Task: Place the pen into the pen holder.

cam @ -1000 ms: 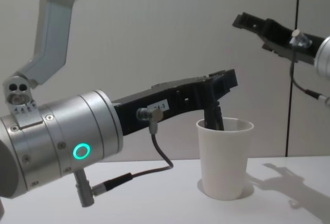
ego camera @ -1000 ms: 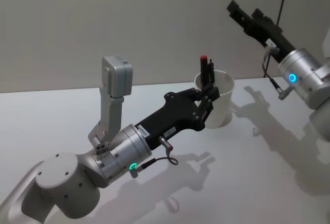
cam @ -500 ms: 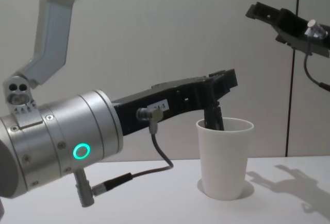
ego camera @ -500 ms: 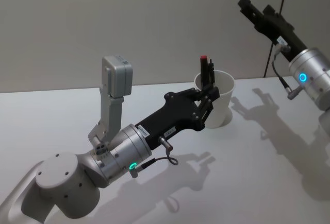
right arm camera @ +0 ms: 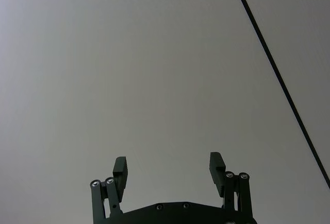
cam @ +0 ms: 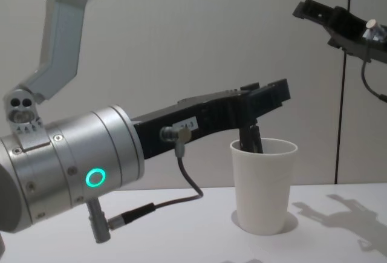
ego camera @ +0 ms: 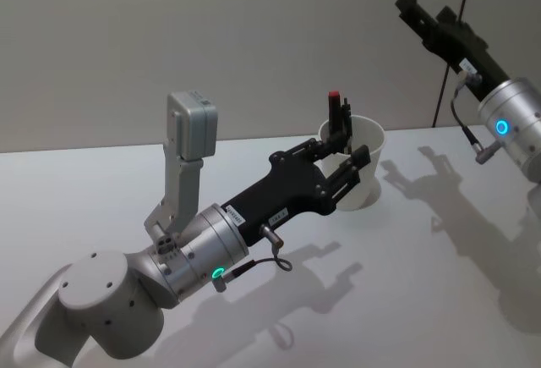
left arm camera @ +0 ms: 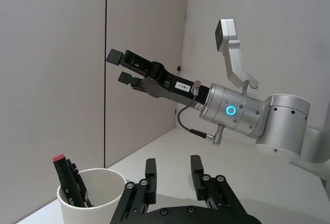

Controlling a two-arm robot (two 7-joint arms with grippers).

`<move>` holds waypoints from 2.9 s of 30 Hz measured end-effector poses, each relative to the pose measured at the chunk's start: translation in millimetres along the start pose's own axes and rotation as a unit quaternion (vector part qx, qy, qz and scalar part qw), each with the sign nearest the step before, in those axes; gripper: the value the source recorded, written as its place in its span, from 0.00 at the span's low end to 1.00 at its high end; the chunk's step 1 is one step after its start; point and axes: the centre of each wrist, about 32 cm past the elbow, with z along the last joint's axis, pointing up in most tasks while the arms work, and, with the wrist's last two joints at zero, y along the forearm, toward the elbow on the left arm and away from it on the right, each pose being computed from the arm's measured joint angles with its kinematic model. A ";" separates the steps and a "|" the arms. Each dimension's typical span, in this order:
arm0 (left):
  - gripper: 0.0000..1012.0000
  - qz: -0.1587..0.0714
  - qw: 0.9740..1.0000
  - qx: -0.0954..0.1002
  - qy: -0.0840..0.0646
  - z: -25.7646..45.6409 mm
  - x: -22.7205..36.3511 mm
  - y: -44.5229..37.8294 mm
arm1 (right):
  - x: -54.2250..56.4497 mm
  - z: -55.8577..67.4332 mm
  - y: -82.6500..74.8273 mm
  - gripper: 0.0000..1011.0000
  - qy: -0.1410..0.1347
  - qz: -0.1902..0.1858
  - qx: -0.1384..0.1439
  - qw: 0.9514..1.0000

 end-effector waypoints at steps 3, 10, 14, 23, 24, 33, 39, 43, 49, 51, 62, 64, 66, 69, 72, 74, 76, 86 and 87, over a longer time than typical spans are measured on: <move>0.46 0.000 1.000 0.000 0.000 0.0 0.0 0.0 | -0.2 0.3 -0.2 0.99 0.000 0.000 0.000 1.000; 0.70 0.000 1.000 0.000 0.000 0.0 0.0 0.0 | -0.3 0.8 -0.8 0.99 0.000 0.000 0.001 1.000; 0.81 0.000 1.000 0.000 0.000 0.0 0.0 0.0 | -0.3 0.8 -1.1 0.99 0.000 0.000 0.001 1.000; 0.99 0.025 0.999 0.010 -0.018 0.0 1.3 0.6 | 0.5 -5.1 -12.0 0.99 -0.023 -0.008 -0.007 1.000; 0.99 0.029 0.999 0.012 -0.021 -0.1 1.5 0.7 | 0.7 -6.1 -14.0 0.99 -0.027 -0.010 -0.009 1.000; 0.99 0.087 0.993 0.034 -0.069 -0.3 4.6 1.9 | 0.9 -18.3 -38.9 0.99 -0.081 -0.025 -0.026 0.996; 0.99 0.126 0.986 0.045 -0.103 -0.4 6.9 2.9 | 0.3 -25.0 -53.9 0.99 -0.113 -0.032 -0.037 0.992; 0.99 0.150 0.979 0.050 -0.125 -0.4 8.3 3.5 | -0.9 -30.5 -67.0 0.99 -0.141 -0.038 -0.046 0.988; 0.99 0.192 0.966 0.057 -0.164 -0.3 10.8 4.7 | -2.9 -36.5 -83.7 0.99 -0.177 -0.043 -0.057 0.982; 0.99 0.200 0.963 0.059 -0.172 -0.4 11.3 5.0 | -3.5 -38.1 -88.2 0.99 -0.186 -0.045 -0.061 0.980; 0.99 0.240 0.945 0.062 -0.212 -0.4 13.8 6.2 | -8.9 -46.4 -116.0 0.99 -0.246 -0.050 -0.079 0.965; 0.99 0.240 0.945 0.062 -0.213 -0.4 13.8 6.2 | -9.8 -47.5 -120.0 0.99 -0.254 -0.050 -0.082 0.962; 0.99 0.241 0.945 0.062 -0.214 -0.5 13.9 6.2 | -10.4 -48.2 -122.6 0.99 -0.260 -0.051 -0.083 0.961; 0.99 0.241 0.945 0.062 -0.214 -0.5 13.8 6.2 | -10.8 -48.6 -124.2 0.99 -0.263 -0.051 -0.084 0.960; 0.99 0.241 0.945 0.062 -0.214 -0.5 13.8 6.2 | -10.9 -48.9 -125.1 0.99 -0.265 -0.051 -0.085 0.959; 0.99 0.241 0.945 0.062 -0.214 -0.5 13.8 6.2 | -10.9 -48.9 -125.1 0.99 -0.265 -0.051 -0.085 0.959; 0.99 0.241 0.945 0.061 -0.214 -0.5 13.8 6.1 | -11.0 -48.9 -125.1 0.99 -0.265 -0.051 -0.085 0.959; 0.99 0.242 0.945 0.062 -0.213 -0.5 13.8 6.2 | -11.2 -49.1 -125.1 0.99 -0.265 -0.051 -0.085 0.959; 0.99 0.242 0.945 0.062 -0.213 -0.5 13.8 6.2 | -11.2 -49.1 -125.1 0.99 -0.265 -0.051 -0.085 0.959</move>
